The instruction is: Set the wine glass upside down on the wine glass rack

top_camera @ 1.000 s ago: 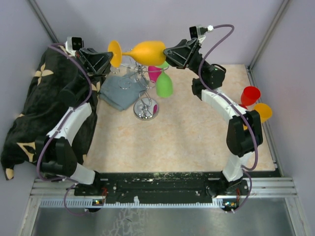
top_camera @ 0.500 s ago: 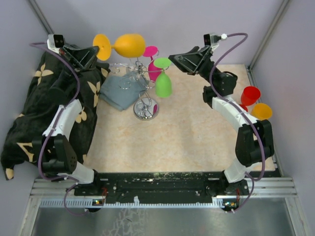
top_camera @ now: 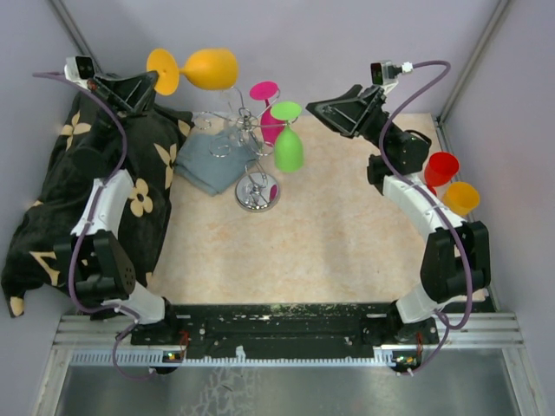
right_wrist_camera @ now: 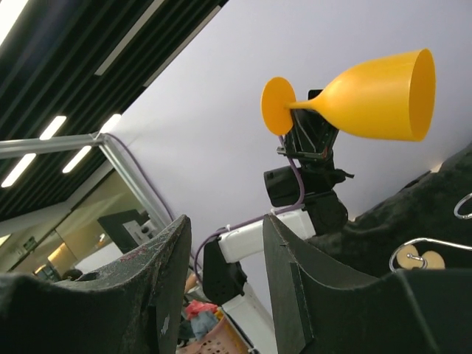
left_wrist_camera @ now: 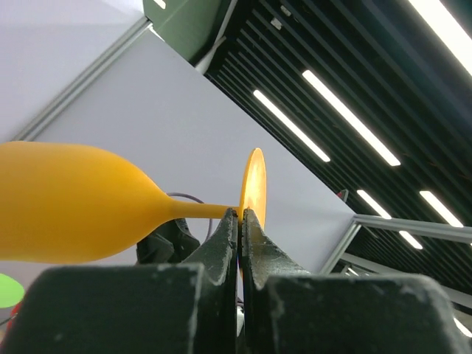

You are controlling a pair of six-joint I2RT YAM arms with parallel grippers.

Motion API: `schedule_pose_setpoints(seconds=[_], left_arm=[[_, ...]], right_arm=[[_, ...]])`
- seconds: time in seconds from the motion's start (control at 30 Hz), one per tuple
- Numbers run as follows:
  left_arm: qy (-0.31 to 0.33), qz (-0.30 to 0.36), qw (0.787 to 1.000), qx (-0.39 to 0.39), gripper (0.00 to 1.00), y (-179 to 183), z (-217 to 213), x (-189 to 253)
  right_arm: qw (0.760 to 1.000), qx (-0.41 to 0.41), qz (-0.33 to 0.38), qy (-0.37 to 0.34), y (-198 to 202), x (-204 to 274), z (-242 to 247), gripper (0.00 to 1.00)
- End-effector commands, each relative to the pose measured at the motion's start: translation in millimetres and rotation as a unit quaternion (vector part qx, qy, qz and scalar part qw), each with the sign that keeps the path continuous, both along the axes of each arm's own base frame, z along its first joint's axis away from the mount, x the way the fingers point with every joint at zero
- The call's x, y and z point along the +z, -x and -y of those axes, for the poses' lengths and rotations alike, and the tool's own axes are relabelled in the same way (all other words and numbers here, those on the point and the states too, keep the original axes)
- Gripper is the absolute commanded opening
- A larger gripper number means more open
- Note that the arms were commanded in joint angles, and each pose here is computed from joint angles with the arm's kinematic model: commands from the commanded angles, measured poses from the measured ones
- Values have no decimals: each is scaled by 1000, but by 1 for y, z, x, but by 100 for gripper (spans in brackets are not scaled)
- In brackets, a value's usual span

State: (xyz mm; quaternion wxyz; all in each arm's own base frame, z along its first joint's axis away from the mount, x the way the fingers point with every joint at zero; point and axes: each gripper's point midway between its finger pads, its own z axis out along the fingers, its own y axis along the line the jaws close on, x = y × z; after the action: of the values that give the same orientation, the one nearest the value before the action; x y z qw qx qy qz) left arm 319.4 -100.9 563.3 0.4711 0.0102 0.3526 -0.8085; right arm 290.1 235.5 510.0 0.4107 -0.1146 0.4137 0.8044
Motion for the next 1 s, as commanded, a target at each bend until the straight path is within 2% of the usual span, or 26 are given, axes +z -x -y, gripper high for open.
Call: schedule_pose_setpoints(seconds=[0.0, 0.2, 0.43, 0.57, 0.77, 0.97], left_arm=[[-21, 20, 999, 31, 0, 0, -11, 12], [-60, -6, 992, 108, 0, -24, -27, 9], [-112, -52, 968, 219, 0, -42, -50, -1], [-143, -94, 955, 241, 0, -53, -54, -21], [-203, -181, 920, 281, 0, -67, -61, -66], [-218, -236, 907, 273, 0, -71, -63, -106]], right_arm=[[998, -6, 56, 7, 20, 11, 5, 44], [997, -18, 67, 32, 18, 8, 6, 44], [994, -26, 85, 61, 20, 5, 4, 44], [994, -25, 74, 72, 17, 2, 2, 44], [994, -31, 77, 67, 19, 2, 4, 44], [995, -50, 68, 61, 19, 1, 6, 44]])
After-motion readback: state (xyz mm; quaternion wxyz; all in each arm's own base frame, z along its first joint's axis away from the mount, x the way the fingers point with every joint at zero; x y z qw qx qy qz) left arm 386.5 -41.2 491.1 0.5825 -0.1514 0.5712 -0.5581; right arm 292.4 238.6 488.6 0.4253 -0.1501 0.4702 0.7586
